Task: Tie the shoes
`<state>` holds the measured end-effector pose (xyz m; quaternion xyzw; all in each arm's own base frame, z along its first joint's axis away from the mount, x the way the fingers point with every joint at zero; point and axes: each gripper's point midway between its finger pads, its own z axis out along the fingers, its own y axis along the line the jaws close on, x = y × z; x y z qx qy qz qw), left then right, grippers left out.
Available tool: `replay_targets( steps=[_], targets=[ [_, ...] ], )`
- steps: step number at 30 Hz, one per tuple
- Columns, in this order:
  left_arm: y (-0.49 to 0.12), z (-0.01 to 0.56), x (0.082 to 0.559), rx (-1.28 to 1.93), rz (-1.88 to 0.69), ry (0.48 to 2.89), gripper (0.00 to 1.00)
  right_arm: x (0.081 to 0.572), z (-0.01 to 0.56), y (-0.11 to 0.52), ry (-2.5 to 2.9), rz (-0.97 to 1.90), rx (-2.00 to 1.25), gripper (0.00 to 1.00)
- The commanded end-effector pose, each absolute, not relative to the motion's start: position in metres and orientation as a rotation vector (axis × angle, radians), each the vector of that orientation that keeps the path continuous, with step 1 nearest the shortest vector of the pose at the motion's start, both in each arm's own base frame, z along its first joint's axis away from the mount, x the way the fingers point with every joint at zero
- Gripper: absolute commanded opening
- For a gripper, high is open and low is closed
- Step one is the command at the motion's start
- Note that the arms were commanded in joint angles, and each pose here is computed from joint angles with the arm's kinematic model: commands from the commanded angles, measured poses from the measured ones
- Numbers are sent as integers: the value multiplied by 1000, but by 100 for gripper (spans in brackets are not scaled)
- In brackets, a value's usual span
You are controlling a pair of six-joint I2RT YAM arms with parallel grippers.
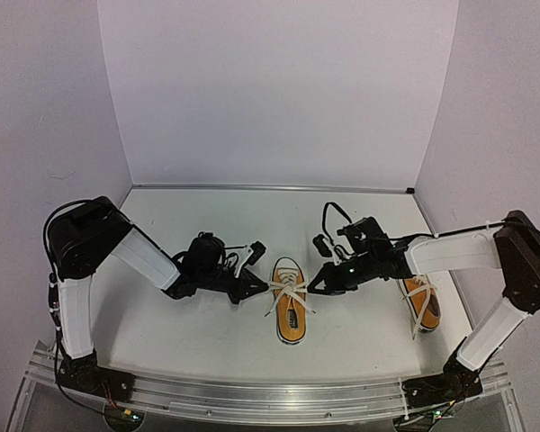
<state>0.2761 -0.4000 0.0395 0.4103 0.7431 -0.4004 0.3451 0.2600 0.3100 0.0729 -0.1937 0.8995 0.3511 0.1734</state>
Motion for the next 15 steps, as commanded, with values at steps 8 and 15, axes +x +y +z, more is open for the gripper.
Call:
replay_targets(
  steps=[8,15],
  targets=[
    [-372,60,296,960,-867,1973,0,258,74,287,2557,848,-529,0],
    [-364,67,301,940,-804,1987,0,257,70,270,2575,781,-491,0]
  ],
)
